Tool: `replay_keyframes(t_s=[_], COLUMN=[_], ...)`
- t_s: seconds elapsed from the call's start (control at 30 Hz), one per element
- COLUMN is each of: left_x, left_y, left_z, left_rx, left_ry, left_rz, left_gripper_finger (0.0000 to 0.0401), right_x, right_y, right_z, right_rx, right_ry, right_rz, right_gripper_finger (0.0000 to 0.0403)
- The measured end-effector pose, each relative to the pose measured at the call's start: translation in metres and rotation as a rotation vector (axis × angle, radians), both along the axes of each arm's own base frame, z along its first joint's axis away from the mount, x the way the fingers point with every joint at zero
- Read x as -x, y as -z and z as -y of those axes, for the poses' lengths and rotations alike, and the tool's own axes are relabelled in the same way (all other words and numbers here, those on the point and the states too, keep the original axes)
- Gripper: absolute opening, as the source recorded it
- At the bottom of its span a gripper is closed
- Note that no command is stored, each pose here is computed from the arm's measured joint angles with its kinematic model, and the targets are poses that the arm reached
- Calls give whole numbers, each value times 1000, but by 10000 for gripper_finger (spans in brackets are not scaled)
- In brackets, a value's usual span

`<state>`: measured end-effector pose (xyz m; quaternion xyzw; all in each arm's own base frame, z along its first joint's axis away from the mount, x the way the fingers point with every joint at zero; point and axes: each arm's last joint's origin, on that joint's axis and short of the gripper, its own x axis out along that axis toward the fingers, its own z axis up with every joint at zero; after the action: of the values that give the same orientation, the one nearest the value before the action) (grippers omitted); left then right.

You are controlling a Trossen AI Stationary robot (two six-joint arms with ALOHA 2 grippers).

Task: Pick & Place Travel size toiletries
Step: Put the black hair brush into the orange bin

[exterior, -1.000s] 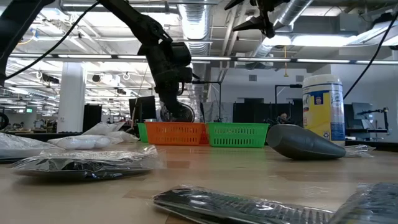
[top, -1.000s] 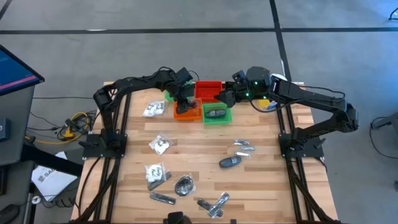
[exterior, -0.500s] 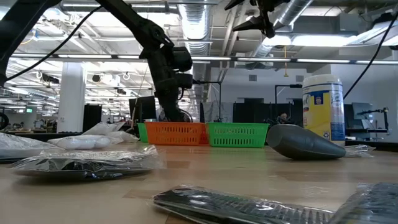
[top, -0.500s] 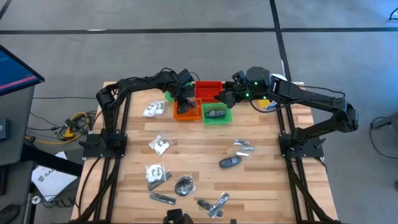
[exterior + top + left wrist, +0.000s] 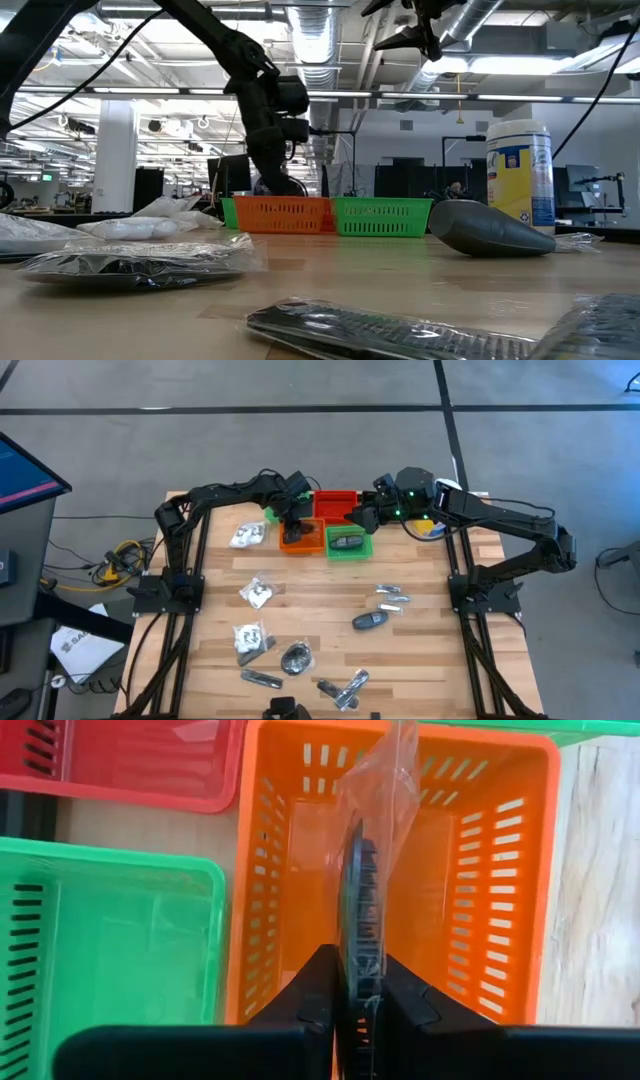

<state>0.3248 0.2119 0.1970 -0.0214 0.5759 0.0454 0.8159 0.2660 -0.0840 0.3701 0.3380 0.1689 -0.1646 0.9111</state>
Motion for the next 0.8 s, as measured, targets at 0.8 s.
replay_keyframes(t_s=[0.8], left_x=[-2], left_y=[-1], left_z=[-4], left_rx=[-70], left_ry=[-16], left_rz=[4], left_gripper_finger=[44], right_x=[0], right_y=[0], right_z=[0], right_rx=[15], right_ry=[-6], right_rz=[-3], right_gripper_finger=[265])
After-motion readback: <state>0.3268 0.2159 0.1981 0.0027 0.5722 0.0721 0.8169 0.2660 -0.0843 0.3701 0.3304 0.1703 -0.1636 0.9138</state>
